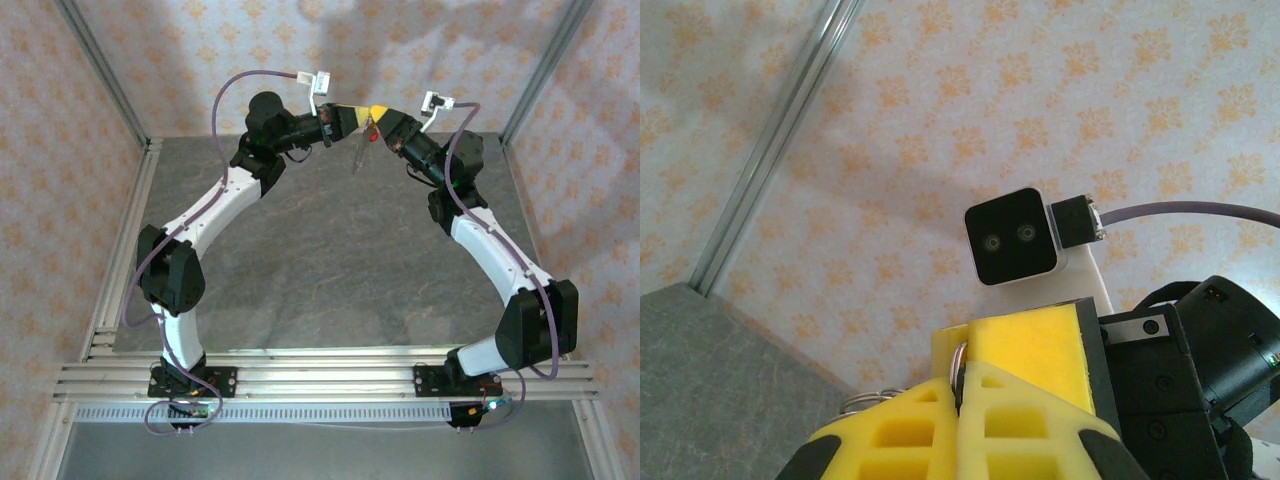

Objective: Put the keys on the keyring

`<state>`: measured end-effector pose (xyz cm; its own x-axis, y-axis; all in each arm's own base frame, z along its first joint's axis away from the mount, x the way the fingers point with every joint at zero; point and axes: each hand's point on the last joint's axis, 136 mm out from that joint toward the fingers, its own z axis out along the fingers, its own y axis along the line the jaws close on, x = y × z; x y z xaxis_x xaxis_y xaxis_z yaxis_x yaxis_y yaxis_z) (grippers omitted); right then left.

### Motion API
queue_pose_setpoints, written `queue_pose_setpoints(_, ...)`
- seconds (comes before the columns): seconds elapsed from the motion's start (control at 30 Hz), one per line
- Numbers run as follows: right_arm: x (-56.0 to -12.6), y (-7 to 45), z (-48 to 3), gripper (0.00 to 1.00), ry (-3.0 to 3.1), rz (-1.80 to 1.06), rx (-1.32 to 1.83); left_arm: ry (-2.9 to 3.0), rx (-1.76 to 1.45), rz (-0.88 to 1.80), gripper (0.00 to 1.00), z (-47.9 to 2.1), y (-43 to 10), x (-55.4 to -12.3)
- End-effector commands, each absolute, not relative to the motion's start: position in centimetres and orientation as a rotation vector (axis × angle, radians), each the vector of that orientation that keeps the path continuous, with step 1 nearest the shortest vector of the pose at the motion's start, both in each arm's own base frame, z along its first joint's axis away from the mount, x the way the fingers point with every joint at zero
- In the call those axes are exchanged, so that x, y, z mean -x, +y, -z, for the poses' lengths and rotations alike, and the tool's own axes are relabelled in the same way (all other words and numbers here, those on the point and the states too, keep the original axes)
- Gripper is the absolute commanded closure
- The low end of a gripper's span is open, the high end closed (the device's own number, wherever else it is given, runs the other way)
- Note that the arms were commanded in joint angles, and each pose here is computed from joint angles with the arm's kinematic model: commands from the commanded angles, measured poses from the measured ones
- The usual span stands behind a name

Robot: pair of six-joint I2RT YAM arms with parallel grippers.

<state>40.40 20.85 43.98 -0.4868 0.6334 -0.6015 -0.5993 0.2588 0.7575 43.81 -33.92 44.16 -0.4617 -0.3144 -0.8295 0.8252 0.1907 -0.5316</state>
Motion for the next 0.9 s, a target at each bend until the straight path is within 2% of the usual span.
queue_pose_setpoints(0.0, -39.0, 22.2, -42.9, 1.00, 1.521, -1.457, 0.053, 1.364, -0.572, 1.422, 1.00, -48.4, -33.9, -41.9)
queue_pose_setpoints(0.17, -39.3, 21.2, -42.9, 1.00, 1.529, -1.427, 0.085, 1.375, -0.560, 1.388, 0.74, -48.6, -33.0, -42.3)
queue_pose_setpoints(0.27, -39.5, 20.8, -42.9, 1.00, 1.532, -1.438, 0.105, 1.381, -0.556, 1.375, 0.66, -48.6, -32.5, -42.5)
queue_pose_setpoints(0.6, -40.0, 19.2, -42.3, 1.00, 1.587, -1.445, 0.200, 1.446, -0.614, 1.358, 0.56, -48.0, -31.0, -43.6)
queue_pose_setpoints(0.87, -39.9, 19.3, -42.2, 1.00, 1.640, -1.483, 0.319, 1.558, -0.849, 1.383, 0.56, -45.1, -32.1, -43.3)
